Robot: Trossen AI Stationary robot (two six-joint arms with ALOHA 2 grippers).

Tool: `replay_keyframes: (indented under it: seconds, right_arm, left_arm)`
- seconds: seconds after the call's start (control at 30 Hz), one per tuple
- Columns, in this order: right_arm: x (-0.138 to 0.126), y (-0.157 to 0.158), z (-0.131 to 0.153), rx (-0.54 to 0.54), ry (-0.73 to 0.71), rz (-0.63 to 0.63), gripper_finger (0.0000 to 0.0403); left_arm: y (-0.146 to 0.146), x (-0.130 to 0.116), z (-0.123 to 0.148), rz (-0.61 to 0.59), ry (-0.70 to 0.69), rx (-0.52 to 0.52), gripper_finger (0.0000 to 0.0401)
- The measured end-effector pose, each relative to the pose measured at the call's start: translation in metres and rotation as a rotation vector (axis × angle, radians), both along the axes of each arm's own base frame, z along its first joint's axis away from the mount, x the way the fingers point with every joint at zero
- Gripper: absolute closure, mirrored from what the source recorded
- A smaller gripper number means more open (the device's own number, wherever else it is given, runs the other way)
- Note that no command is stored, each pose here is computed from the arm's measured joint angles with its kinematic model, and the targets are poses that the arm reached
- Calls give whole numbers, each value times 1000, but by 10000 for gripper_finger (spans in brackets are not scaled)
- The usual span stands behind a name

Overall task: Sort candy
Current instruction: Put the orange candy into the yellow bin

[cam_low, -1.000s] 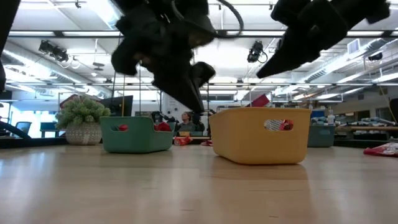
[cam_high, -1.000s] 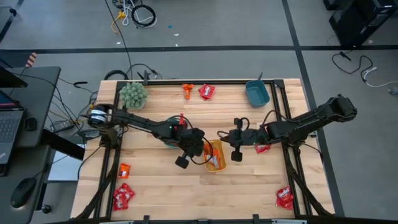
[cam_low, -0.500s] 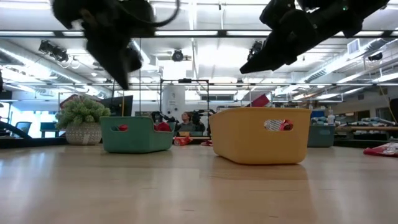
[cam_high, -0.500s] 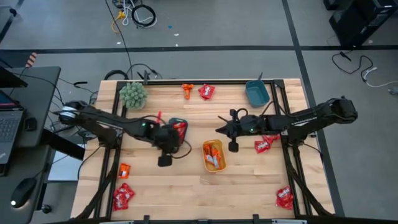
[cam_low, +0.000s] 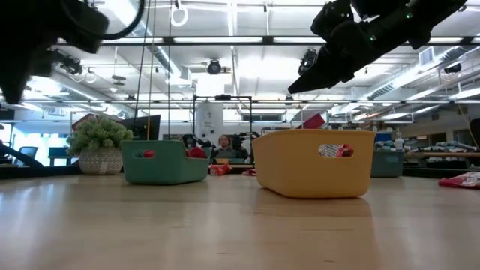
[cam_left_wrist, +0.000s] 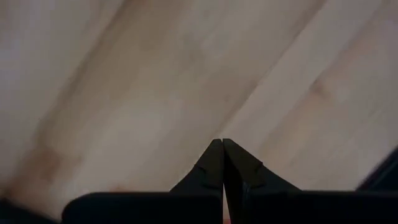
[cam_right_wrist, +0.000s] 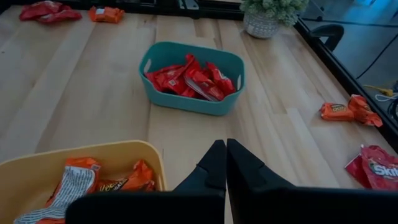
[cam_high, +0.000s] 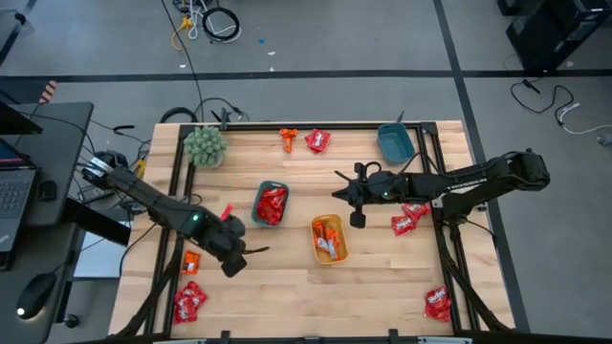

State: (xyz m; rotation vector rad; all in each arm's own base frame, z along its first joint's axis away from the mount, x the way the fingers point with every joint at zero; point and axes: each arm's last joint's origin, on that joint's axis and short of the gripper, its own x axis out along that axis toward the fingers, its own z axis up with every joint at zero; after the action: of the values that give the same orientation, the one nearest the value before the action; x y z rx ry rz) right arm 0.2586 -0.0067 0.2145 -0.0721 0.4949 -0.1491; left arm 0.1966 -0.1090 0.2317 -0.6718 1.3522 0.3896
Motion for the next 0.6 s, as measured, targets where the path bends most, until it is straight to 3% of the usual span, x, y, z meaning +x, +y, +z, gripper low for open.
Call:
replay_keyframes:
  seconds: [0.17, 0.27, 0.43, 0.6]
  right_arm:
    - [0, 0, 0, 0, 0, 0, 402]
    - [0, 0, 0, 0, 0, 0, 401]
    - [0, 0, 0, 0, 0, 0, 387]
    - [0, 0, 0, 1, -3, 0, 366]
  left_arm:
    - [-13, -19, -2, 210, 131, -5, 399]
    - [-18, -32, -2, 278, 203, 31, 397]
    - [-24, -46, -3, 312, 254, 75, 397]
    - [-27, -52, -3, 264, 269, 103, 383]
